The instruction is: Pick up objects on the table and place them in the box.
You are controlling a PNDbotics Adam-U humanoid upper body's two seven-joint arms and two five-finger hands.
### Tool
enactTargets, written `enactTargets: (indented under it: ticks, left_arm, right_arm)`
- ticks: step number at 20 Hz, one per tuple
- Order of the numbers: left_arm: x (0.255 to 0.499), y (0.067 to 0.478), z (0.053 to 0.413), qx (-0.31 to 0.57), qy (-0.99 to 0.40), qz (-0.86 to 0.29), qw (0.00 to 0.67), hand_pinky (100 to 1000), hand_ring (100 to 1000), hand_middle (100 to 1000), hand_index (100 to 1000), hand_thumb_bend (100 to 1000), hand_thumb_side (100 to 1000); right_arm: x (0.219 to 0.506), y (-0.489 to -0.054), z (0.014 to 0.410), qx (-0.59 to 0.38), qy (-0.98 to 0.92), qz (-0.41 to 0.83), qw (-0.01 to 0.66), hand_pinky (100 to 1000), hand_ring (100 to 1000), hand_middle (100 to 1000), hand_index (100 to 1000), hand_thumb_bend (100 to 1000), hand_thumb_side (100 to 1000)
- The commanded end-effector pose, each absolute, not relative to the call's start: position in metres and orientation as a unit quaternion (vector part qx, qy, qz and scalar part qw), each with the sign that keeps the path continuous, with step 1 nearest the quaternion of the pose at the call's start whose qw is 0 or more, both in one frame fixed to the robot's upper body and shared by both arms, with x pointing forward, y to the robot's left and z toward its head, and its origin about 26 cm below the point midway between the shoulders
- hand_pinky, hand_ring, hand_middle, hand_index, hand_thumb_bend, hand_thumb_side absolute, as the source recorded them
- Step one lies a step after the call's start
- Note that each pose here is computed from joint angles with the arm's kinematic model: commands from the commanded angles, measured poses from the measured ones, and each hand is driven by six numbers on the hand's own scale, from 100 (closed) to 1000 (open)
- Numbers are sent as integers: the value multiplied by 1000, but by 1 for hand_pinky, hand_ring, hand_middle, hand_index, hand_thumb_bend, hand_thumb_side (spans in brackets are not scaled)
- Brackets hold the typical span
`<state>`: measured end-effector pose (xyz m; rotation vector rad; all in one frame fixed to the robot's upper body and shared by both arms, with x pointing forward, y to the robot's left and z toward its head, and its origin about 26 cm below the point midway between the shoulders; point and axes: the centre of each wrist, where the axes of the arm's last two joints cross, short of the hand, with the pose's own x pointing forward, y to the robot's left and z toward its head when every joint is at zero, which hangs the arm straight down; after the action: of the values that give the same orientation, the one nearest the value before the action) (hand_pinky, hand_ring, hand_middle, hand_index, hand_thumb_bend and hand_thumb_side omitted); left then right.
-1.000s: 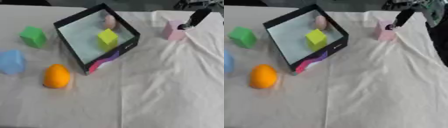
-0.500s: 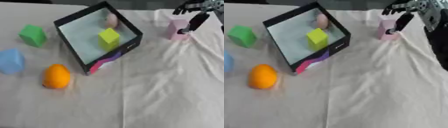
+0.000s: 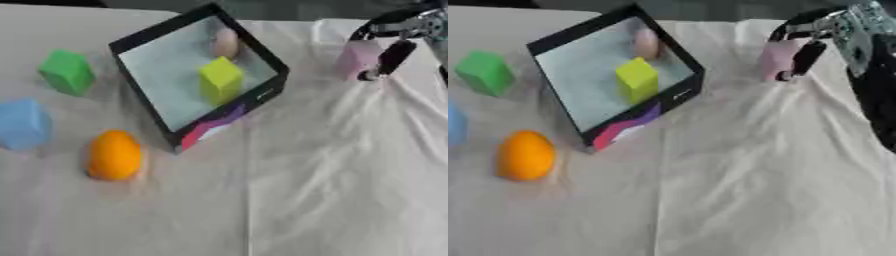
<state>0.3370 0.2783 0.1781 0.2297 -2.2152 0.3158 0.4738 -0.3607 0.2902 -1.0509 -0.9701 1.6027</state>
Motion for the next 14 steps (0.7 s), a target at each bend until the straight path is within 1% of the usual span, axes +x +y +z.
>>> enactTargets:
  ticks: [1,2,4,7,10,14]
  left_arm:
    - [336,279,188,90,-896,118,418,853,824,803,789,176,680]
    - [336,279,188,90,-896,116,419,854,825,803,789,167,687]
    - [336,279,188,89,-897,113,419,854,825,802,789,166,685]
    - [336,280,188,91,-896,115,419,854,826,801,788,167,684]
    - [335,282,186,95,-895,115,421,855,829,801,788,167,686]
    - [334,285,183,100,-892,116,425,855,831,801,789,166,686]
  right_arm:
    - [472,-367,302,-461,-422,622,472,763,697,672,782,426,242]
    - [472,-366,304,-471,-436,609,466,730,663,636,751,424,226]
    - [472,-362,306,-484,-458,591,454,709,626,601,713,418,167]
    - [473,-356,311,-492,-494,567,439,692,593,566,670,410,110]
    - [470,-347,327,-491,-530,552,416,694,587,563,665,409,100]
    - [460,-325,362,-477,-572,552,374,700,593,571,671,411,100]
